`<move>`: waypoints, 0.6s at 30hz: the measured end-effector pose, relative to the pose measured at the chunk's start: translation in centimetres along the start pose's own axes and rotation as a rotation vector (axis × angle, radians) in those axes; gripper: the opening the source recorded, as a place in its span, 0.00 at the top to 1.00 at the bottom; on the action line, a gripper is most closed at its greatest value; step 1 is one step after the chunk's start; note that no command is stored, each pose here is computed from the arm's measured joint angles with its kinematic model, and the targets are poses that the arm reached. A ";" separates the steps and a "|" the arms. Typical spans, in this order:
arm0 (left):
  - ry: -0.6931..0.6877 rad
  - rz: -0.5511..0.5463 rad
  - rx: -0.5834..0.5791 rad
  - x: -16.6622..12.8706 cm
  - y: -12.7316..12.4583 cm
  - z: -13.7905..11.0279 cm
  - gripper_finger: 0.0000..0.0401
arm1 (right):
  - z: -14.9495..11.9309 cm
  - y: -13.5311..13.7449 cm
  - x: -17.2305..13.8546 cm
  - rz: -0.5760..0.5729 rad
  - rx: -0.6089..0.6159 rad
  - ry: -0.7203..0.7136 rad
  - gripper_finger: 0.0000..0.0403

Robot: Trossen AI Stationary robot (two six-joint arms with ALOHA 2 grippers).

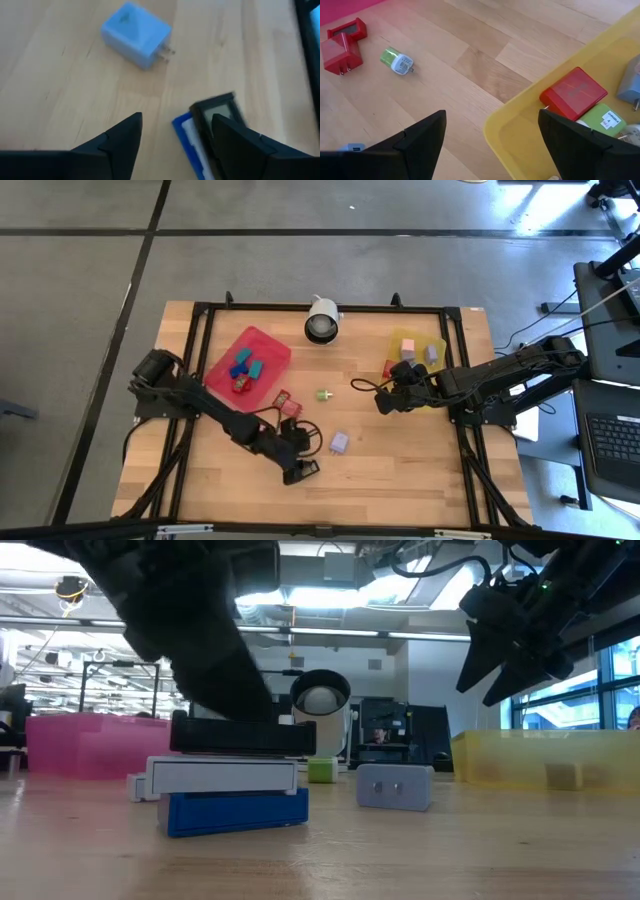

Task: Pick & Place Office items
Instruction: Put the white digital timer into the pink bin

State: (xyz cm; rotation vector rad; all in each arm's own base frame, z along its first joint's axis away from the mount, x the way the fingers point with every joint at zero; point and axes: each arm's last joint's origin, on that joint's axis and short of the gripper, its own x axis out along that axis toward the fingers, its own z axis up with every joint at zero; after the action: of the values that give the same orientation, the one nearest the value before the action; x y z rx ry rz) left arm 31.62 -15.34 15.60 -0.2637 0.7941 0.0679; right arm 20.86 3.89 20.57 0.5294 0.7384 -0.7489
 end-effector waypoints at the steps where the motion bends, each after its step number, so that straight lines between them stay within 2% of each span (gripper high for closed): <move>1: 0.023 0.016 -0.011 0.0 -0.2 0.2 0.39 | 0.0 0.0 0.0 0.001 0.001 0.000 0.21; 5: 0.063 0.055 -0.071 -0.3 -0.5 0.8 0.33 | 0.0 0.0 0.0 0.001 0.001 -0.001 0.21; 9: 0.069 0.096 -0.074 -0.6 -0.5 1.1 0.29 | 0.0 0.0 0.0 0.001 0.001 -0.001 0.21; 18: 0.128 0.189 -0.149 -0.7 0.2 0.4 0.29 | 0.0 0.0 0.0 0.002 0.001 -0.001 0.21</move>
State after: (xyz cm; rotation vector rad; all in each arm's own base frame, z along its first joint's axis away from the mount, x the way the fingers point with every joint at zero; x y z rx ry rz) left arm 31.33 -15.05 16.32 -0.3363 0.9413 0.2912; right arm 20.88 3.90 20.58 0.5308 0.7364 -0.7480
